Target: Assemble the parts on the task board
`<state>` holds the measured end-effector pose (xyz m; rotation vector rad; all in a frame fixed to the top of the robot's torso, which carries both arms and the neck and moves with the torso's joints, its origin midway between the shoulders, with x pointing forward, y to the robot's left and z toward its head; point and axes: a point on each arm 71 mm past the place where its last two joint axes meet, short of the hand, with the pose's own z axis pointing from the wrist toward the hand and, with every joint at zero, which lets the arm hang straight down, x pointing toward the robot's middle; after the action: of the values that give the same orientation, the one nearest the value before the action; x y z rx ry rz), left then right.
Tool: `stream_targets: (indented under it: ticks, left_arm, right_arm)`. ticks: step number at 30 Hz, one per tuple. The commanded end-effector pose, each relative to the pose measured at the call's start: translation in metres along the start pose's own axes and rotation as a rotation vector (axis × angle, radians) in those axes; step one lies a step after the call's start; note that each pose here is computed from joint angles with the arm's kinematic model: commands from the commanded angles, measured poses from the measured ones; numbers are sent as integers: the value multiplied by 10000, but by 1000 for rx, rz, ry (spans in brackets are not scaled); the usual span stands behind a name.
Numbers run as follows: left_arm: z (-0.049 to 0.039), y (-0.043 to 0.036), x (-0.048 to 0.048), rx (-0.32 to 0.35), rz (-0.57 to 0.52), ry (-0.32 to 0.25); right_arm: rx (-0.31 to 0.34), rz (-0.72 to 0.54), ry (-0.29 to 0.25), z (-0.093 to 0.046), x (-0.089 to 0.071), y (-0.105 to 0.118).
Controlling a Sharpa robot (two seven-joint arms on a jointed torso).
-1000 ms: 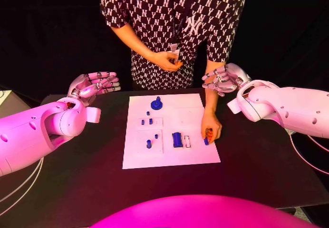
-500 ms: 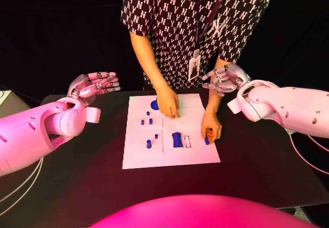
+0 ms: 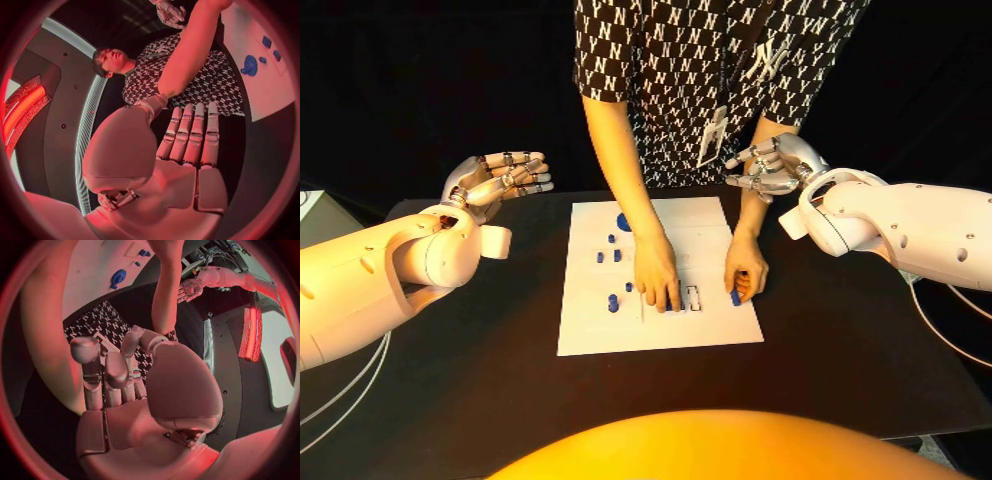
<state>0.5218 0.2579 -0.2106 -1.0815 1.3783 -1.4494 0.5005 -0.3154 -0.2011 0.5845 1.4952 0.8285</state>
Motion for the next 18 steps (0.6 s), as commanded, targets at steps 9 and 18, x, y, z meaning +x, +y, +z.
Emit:
stream_targets:
  ticks: [9, 18]
  left_arm:
    - [3, -9, 23, 8, -13, 16]
    - [3, -8, 22, 7, -12, 15]
  right_arm:
    - [-13, -6, 1, -3, 3, 12]
    - [-13, -6, 2, -2, 8, 14]
